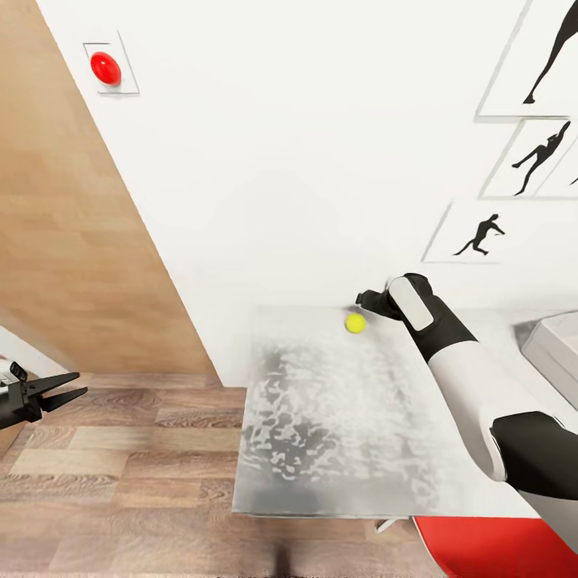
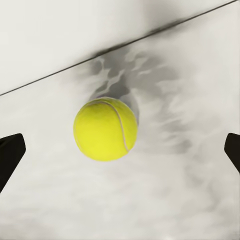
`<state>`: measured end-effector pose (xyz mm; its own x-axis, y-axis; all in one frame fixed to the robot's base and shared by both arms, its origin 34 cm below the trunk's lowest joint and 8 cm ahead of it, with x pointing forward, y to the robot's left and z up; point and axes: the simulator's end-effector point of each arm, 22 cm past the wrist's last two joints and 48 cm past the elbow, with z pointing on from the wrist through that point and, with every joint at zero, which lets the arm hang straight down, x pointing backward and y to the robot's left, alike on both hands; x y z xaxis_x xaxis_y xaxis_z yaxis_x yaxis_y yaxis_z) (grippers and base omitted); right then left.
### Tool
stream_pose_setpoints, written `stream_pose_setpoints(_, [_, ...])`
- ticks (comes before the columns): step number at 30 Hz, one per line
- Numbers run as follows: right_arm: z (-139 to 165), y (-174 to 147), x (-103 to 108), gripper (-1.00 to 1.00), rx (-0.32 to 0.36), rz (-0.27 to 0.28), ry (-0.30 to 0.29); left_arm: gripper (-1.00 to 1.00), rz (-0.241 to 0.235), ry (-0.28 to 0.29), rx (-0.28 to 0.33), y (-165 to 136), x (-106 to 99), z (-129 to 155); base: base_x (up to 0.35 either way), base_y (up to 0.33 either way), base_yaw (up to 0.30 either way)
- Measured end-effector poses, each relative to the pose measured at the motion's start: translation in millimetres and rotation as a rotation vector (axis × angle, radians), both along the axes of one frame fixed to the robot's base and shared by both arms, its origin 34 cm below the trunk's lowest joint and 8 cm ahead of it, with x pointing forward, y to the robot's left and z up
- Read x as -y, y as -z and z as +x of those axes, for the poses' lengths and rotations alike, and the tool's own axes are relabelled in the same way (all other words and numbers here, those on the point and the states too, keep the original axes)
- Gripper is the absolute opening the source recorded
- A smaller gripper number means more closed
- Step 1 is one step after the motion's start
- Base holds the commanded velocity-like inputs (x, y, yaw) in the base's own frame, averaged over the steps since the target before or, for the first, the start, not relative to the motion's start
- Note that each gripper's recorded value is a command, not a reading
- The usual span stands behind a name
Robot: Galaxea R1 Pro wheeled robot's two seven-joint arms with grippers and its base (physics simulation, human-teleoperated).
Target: Put all the toys in the child's room - the three board games (two on the bed and one on the table), the two jigsaw puzzles on the table, and the tennis ball on the table - inside the toy box on the table in the child's room.
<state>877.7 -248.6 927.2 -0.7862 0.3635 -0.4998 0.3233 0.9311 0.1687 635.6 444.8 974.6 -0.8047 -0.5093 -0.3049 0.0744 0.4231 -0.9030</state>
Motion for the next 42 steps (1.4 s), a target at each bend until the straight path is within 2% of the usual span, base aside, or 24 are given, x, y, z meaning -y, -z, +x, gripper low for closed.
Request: stream_pose_setpoints(42, [-2, 46, -3, 1.0, -0.051, 0.012, -0.008, 1.0, 0.003, 0.001, -0.067, 36, 0, -3, 0.0, 0.006, 0.0])
